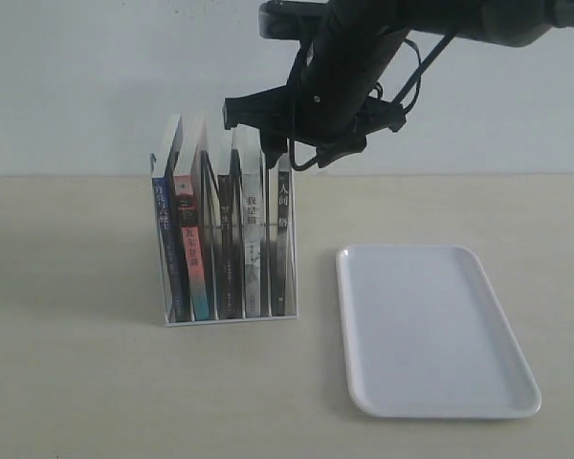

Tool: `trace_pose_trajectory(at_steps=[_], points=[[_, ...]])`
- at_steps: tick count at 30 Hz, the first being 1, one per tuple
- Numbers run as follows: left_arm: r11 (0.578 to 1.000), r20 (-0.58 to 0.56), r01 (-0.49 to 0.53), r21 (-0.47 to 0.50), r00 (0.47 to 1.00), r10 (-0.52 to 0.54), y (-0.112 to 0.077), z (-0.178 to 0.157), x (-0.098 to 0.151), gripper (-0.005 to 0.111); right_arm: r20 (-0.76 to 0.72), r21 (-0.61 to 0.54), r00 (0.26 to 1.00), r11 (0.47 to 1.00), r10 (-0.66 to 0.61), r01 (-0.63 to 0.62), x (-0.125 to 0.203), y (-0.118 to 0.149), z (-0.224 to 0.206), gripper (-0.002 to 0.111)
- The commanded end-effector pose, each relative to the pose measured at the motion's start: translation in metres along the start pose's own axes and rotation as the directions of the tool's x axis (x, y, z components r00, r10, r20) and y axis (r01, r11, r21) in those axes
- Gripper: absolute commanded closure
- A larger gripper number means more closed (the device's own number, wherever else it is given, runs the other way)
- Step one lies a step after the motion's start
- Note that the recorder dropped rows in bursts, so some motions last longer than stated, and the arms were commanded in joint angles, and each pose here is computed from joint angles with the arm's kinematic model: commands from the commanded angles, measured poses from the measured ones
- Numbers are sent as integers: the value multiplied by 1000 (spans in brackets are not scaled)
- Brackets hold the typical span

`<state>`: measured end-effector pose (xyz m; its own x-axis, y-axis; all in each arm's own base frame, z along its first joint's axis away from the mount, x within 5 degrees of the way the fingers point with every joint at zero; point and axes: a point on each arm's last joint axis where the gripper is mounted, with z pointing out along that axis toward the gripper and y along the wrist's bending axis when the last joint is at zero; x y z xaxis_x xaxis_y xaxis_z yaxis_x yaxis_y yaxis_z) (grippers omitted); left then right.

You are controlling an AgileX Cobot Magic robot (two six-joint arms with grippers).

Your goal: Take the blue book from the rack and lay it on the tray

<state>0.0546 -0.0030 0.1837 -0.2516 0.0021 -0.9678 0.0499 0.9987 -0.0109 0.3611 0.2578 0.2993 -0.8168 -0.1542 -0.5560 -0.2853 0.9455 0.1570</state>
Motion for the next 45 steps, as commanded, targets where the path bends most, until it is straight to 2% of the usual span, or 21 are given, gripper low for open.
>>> trace_pose_trajectory(at_steps=[1, 3, 6, 7, 8, 9, 10, 11, 15, 23, 45], points=[[1000, 19, -6, -3, 1000, 6, 0, 0, -1, 103, -17, -1, 1000, 1000, 0, 0, 0, -2, 7, 52], [1000, 19, -6, -3, 1000, 6, 0, 0, -1, 103, -24, 2, 1000, 1000, -1, 1, 1, -2, 10, 53], [1000, 19, -6, -3, 1000, 6, 0, 0, -1, 103, -33, -9, 999, 1000, 10, -11, 2, -1, 12, 66], [1000, 19, -6, -3, 1000, 6, 0, 0, -1, 103, -35, -13, 999, 1000, 14, -14, 3, 0, 12, 73], [1000, 19, -6, -3, 1000, 6, 0, 0, -1, 103, -36, -19, 999, 1000, 18, -19, 3, 0, 12, 86], [1000, 19, -6, -3, 1000, 6, 0, 0, -1, 103, -36, -19, 999, 1000, 18, -19, 3, 0, 12, 93], [1000, 19, -6, -3, 1000, 6, 0, 0, -1, 103, -36, -19, 999, 1000, 18, -19, 3, 0, 12, 105], [1000, 19, -6, -3, 1000, 6, 0, 0, -1, 103, -36, -19, 999, 1000, 18, -19, 3, 0, 12, 108], [1000, 19, -6, -3, 1000, 6, 0, 0, -1, 103, -33, -28, 999, 999, 25, -26, 1, 2, 11, 108], [1000, 19, -6, -3, 1000, 6, 0, 0, -1, 103, 40, -38, 999, 999, 22, -21, -36, 10, -49, 108], [1000, 19, -6, -3, 1000, 6, 0, 0, -1, 103, 40, -11, 999, 1000, -6, 6, -37, 8, -45, 108]])
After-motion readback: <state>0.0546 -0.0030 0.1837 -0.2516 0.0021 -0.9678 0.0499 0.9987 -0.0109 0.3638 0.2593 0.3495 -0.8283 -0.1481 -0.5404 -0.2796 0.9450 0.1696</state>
